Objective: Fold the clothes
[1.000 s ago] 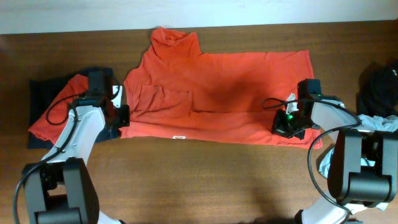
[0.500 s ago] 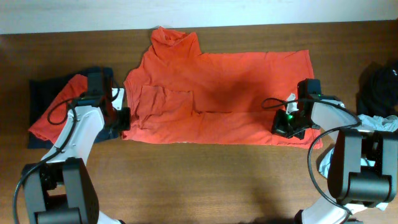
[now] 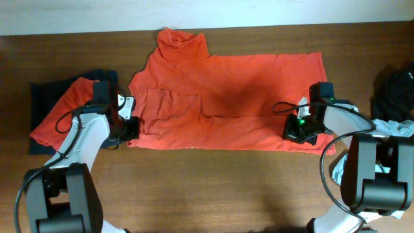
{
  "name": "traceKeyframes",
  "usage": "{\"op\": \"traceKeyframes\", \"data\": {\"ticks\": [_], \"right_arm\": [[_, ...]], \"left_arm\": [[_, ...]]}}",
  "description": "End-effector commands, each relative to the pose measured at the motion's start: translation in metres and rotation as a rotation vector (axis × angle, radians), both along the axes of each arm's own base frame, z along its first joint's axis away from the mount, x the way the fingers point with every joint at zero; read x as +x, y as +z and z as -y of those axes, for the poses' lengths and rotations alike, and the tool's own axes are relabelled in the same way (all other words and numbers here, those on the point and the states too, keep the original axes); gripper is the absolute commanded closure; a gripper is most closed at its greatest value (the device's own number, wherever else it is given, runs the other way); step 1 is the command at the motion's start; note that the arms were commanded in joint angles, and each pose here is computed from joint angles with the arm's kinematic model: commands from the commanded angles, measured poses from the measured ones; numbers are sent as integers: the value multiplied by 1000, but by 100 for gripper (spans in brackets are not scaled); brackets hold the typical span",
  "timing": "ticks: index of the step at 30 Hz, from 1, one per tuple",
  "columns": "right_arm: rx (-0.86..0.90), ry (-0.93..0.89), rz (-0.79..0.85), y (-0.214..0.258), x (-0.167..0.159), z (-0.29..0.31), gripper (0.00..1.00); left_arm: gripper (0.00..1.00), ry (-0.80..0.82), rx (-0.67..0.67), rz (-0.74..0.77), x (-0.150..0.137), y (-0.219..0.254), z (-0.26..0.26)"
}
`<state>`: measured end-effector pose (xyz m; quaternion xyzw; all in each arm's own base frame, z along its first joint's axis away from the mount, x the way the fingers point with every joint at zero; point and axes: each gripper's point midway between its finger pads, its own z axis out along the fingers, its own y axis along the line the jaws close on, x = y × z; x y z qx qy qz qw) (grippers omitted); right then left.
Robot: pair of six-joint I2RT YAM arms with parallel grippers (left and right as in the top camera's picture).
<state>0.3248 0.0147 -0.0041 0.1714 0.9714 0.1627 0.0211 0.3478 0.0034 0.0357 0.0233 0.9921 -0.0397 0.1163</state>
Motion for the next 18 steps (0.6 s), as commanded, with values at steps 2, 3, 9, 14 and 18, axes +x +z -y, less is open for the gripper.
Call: {"op": "traceKeyframes", "data": {"ticks": [2, 3, 9, 14, 18], "right_arm": [[-64, 1, -114, -39, -23, 8, 96], [-64, 0, -114, -39, -23, 8, 96], [-65, 0, -114, -39, -22, 8, 96], [-64, 0, -114, -39, -22, 8, 96], [-64, 0, -114, -39, -23, 8, 96]], "left_arm": [[100, 4, 65, 69, 11, 6, -12], [100, 8, 82, 85, 15, 7, -15], [100, 21, 116, 163, 33, 14, -22], [99, 10, 142, 180, 37, 16, -25], [80, 20, 172, 176, 36, 17, -31]]}}
